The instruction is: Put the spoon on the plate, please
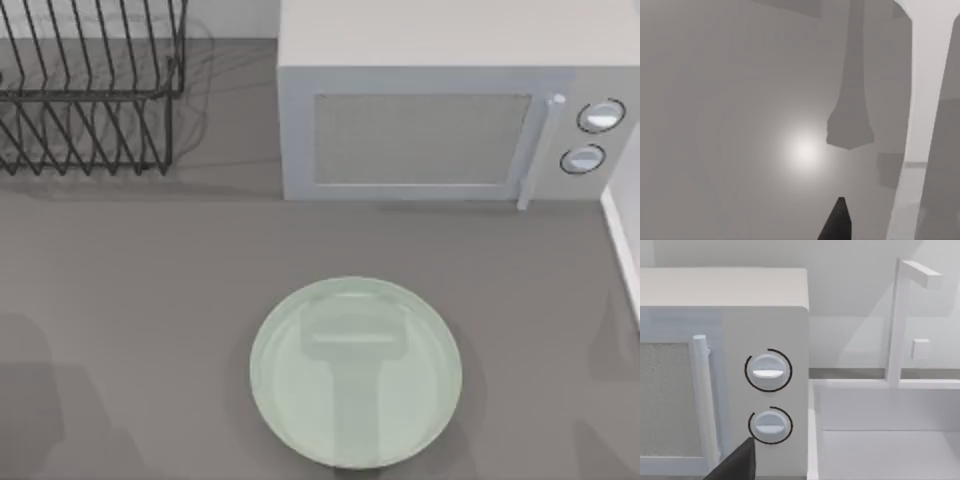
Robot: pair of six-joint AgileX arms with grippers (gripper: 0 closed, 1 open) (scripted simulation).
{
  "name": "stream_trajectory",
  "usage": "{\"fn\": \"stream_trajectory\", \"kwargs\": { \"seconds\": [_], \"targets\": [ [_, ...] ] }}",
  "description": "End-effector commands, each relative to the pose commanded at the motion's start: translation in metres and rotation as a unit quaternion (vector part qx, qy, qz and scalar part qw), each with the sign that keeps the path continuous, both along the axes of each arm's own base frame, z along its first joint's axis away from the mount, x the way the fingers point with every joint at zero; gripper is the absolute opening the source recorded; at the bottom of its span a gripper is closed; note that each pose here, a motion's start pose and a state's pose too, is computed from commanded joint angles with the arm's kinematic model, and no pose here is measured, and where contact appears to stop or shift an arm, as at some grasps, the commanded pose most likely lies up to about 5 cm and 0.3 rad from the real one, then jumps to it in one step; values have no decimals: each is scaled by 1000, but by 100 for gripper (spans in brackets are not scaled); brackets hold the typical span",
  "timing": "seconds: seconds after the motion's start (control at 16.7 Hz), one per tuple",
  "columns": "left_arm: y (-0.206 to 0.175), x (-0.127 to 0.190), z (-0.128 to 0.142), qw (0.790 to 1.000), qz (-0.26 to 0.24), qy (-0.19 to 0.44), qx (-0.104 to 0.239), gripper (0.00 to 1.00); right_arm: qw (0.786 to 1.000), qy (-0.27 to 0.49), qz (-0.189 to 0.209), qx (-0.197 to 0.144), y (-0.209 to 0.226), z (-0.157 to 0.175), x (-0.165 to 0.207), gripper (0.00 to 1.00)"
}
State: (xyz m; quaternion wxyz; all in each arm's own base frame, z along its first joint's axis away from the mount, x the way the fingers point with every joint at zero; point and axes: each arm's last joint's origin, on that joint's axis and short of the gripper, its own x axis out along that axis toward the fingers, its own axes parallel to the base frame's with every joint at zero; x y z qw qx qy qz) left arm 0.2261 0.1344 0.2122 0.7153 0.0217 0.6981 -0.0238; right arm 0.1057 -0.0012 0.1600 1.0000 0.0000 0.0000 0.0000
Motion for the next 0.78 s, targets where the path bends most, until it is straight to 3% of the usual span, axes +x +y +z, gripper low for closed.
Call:
{"fn": "stream_trajectory", "kwargs": {
  "seconds": [0.36,0.6,0.78],
  "targets": [
    [-22,36,1,998,69,12,-4,0,1000,0,0,0,0,0,0,100],
    [-63,74,-3,985,171,34,-4,0,1000,0,0,0,0,0,0,100],
    [-110,99,-11,962,267,54,5,0,1000,0,0,0,0,0,0,100]
  ]
}}
